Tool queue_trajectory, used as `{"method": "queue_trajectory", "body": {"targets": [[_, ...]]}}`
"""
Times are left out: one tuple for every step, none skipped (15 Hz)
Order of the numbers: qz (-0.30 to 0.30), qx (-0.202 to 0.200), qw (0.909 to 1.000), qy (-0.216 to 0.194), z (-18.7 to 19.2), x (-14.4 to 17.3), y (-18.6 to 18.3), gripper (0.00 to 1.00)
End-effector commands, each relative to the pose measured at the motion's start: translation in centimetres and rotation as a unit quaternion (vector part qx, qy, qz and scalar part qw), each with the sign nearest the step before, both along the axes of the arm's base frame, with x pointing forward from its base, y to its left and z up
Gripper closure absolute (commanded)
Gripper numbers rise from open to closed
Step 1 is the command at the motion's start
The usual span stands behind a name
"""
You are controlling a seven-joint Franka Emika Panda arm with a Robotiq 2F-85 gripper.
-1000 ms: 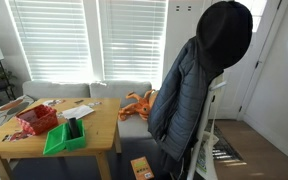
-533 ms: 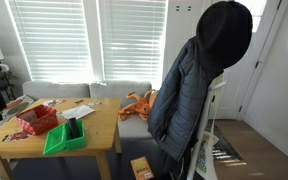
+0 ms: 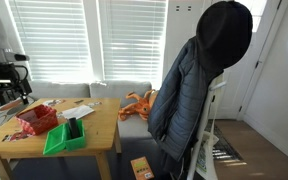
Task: Pick up the silver spoon from the red basket and put it on the sheet of kitchen paper on the table
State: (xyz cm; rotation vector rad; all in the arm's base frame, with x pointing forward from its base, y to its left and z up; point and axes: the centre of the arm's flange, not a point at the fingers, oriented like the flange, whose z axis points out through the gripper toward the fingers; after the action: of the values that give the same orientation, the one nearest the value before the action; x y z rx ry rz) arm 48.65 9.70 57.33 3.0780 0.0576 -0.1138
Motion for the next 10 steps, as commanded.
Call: {"method": "queue_trajectory", "body": {"targets": [[0.021, 0.0, 0.9997, -0.007, 0.0, 3.4, -0.7, 0.0], [0.025, 0.002, 0.9996, -0.013, -0.2, 3.9, -0.8, 0.0], [0.029, 0.008, 0.9994, -0.015, -0.5, 4.3, -0.8, 0.0], [0.033, 0.01, 0.9993, -0.016, -0.7, 4.6, -0.8, 0.0], [0.036, 0.012, 0.9991, -0.018, -1.0, 4.8, -0.8, 0.0], [0.039, 0.013, 0.999, -0.016, -1.5, 5.0, -0.8, 0.0], [0.041, 0.017, 0.9989, -0.015, -2.0, 5.3, -0.7, 0.0], [0.045, 0.019, 0.9987, -0.017, -2.3, 5.5, -0.6, 0.0], [0.047, 0.018, 0.9986, -0.016, -2.8, 5.7, -0.6, 0.0], [0.048, 0.017, 0.9986, -0.015, -3.3, 5.9, -0.6, 0.0]]}}
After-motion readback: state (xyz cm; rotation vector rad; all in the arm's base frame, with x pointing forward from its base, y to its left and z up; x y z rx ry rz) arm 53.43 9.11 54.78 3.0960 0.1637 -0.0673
